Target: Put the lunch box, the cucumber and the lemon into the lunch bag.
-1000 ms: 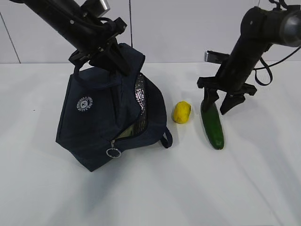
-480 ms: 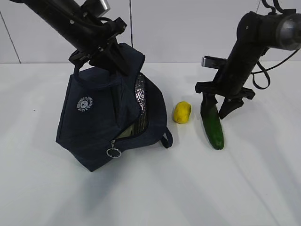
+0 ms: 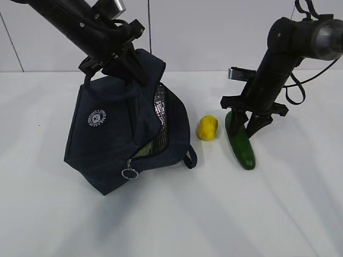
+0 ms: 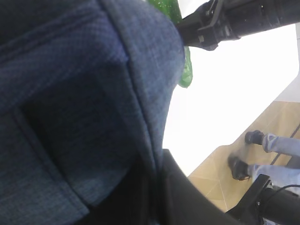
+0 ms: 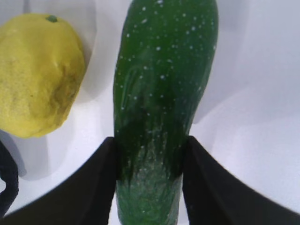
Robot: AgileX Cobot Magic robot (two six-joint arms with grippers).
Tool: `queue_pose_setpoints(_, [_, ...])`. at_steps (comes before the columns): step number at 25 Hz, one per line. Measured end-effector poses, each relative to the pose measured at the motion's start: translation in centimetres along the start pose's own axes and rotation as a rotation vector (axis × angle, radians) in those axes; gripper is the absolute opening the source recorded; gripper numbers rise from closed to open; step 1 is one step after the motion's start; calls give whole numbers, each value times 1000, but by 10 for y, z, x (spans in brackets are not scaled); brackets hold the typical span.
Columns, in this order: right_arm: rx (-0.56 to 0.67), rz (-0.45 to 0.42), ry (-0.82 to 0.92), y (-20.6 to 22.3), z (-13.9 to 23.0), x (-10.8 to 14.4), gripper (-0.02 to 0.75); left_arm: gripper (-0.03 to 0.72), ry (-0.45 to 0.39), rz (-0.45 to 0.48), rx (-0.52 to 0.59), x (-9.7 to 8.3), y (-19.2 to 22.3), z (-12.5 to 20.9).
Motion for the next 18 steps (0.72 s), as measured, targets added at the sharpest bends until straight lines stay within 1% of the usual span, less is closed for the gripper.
queue_pose_setpoints(2, [0, 0, -4, 0, 0, 0, 306, -9, 1, 2, -1, 0, 0, 0])
queue_pose_setpoints(7, [-5, -1, -29, -1, -2, 1, 297, -9, 3, 2, -1, 0, 0, 0])
queue_pose_setpoints(11, [-65, -29, -59, -16, -16, 10, 297, -9, 8, 3, -1, -1, 0, 0])
queue_pose_setpoints(13, [-94, -86, -68, -27, -23, 19, 297, -9, 12, 3, -1, -1, 0, 0])
queue_pose_setpoints(18, [-146, -293, -120, -60, -26, 58, 297, -9, 8, 18, -8, -3, 0, -1])
Point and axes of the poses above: a point on each arm's last joint axis where the gripper is mounted, y pointing out along that axis toward the gripper, x along the wrist's bending axis when the last joint is at zero, z = x × y, the point moved 9 cm from there along y, pointing out along that axis toward the gripper, and after that the axes turned 13 degrees about y, right-handed, at the moved point
